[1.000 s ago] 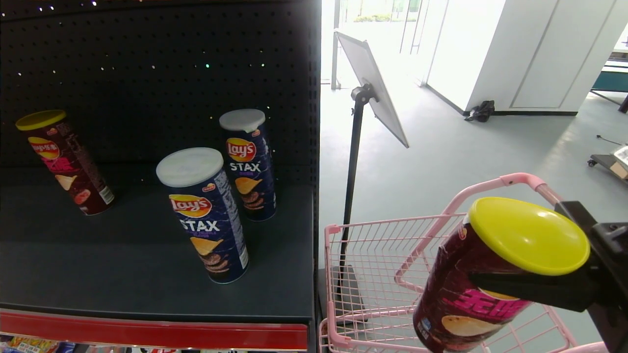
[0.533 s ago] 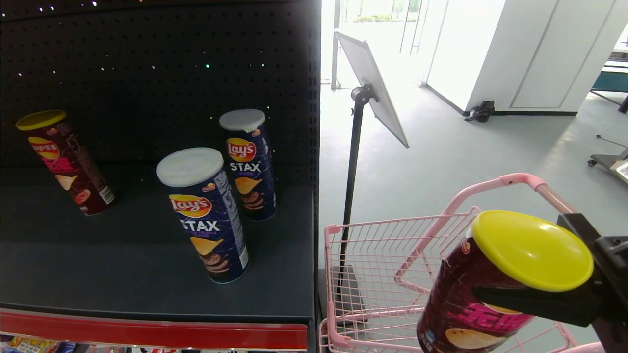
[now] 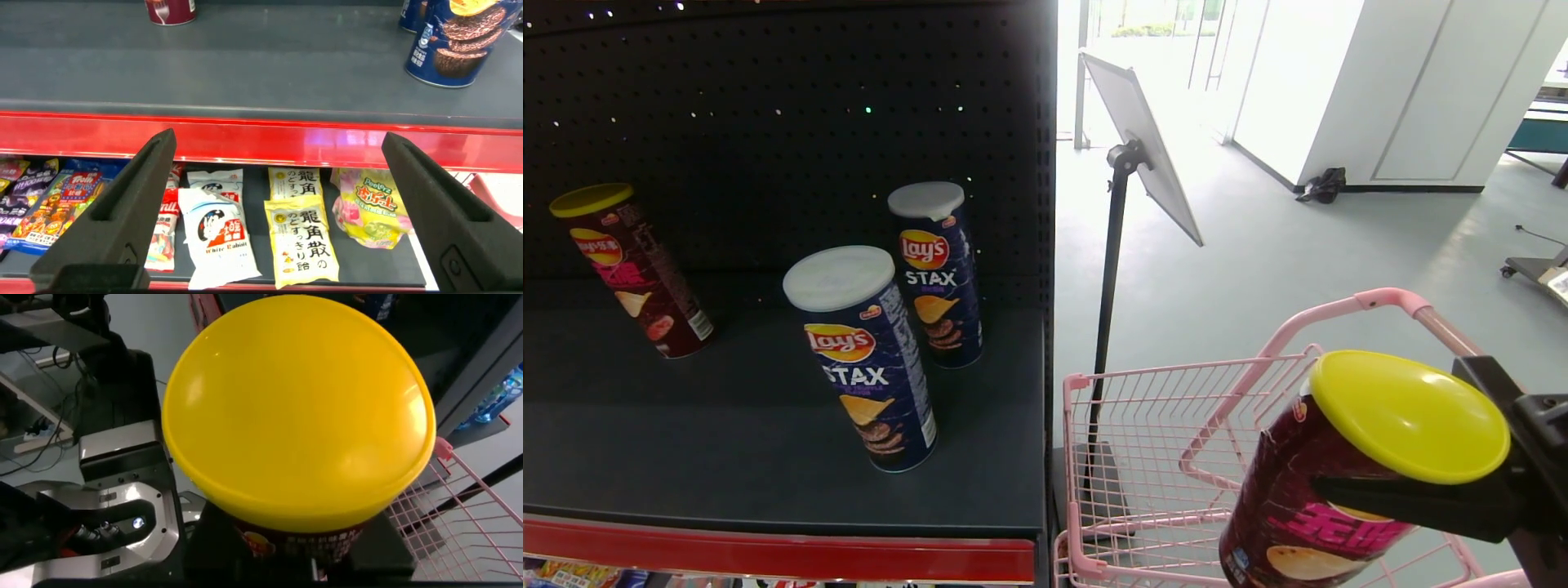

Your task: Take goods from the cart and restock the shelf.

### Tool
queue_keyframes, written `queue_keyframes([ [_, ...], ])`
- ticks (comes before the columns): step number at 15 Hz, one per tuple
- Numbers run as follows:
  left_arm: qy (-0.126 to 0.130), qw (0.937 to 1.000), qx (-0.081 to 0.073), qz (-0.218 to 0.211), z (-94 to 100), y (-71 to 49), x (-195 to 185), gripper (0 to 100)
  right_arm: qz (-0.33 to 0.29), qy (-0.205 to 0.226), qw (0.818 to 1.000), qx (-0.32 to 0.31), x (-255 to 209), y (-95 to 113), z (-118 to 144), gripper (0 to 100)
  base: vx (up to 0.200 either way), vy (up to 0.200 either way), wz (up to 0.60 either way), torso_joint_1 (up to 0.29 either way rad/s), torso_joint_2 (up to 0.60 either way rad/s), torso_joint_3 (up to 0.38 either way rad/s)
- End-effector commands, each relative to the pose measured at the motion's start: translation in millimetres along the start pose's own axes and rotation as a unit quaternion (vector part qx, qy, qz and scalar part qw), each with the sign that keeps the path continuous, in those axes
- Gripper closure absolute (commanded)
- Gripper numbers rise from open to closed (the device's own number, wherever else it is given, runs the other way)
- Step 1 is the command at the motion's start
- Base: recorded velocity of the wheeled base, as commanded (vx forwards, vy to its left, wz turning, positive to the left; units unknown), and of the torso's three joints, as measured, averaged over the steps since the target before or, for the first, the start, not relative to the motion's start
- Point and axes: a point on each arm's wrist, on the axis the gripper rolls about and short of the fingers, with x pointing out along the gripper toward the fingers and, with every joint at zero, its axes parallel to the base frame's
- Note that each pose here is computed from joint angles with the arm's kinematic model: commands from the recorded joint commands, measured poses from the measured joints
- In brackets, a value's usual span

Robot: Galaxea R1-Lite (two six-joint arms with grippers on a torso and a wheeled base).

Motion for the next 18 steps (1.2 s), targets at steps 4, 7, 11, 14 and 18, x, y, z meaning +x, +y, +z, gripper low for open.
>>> queue_keyframes([
  [4, 0.001, 1.0000, 0.000, 0.000, 0.0, 0.0, 0.1, 0, 0.003, 0.008, 1.000, 0.005, 1.3, 0.9, -6.2, 100, 0.000, 0.000, 0.00, 0.000, 0.00, 0.000],
  [7, 0.001, 1.0000, 0.000, 0.000, 0.0, 0.0, 0.1, 0, -0.020, 0.014, 1.000, 0.002, 4.9, -3.7, -2.8, 100, 0.000, 0.000, 0.00, 0.000, 0.00, 0.000],
  [11, 0.001, 1.0000, 0.000, 0.000, 0.0, 0.0, 0.1, 0, -0.040, 0.021, 0.999, 0.000, 6.0, -3.8, -5.6, 100, -0.050, 0.000, 0.00, 0.001, 0.00, 0.001],
  [14, 0.002, 1.0000, 0.000, 0.000, -0.2, 0.0, 0.1, 0, -0.050, 0.018, 0.999, -0.002, 5.8, -5.6, -1.7, 100, -0.200, 0.000, 0.00, 0.012, 0.01, 0.002],
  [18, 0.002, 1.0000, 0.000, 0.000, -0.2, 0.0, 0.1, 0, -0.050, 0.020, 0.999, -0.001, 6.1, -5.4, -3.3, 100, -0.200, 0.000, 0.00, -0.006, 0.00, 0.005],
])
